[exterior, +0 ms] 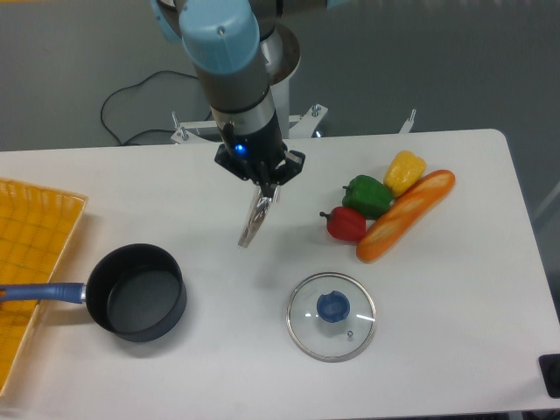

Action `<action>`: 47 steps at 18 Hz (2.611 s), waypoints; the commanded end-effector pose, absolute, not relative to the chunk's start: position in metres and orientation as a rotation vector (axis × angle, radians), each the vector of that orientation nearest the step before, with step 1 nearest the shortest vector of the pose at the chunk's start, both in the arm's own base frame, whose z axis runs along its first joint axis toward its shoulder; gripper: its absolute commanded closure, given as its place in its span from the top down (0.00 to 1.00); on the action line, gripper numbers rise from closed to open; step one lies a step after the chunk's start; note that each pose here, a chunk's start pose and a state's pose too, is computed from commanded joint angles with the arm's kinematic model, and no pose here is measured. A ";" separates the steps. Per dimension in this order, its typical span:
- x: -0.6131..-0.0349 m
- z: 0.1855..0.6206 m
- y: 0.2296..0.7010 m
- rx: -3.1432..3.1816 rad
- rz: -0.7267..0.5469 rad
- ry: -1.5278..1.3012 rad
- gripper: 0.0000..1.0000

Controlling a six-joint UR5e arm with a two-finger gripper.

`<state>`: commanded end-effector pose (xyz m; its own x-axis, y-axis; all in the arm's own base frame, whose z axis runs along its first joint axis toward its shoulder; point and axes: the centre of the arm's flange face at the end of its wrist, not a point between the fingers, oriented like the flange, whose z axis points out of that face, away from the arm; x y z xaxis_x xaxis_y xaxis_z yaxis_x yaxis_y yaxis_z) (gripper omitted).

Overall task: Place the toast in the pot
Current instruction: 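Lift the held toast slice and move the gripper toward the saucepan, then lower the toast slice into the dark saucepan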

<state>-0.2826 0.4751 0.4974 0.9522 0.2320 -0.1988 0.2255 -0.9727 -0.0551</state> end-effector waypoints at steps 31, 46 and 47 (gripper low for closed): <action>-0.169 0.478 0.602 -2.951 0.691 -0.558 0.00; -0.135 0.456 0.649 -2.914 0.725 -0.592 0.00; -0.135 0.451 0.653 -2.919 0.727 -0.593 0.00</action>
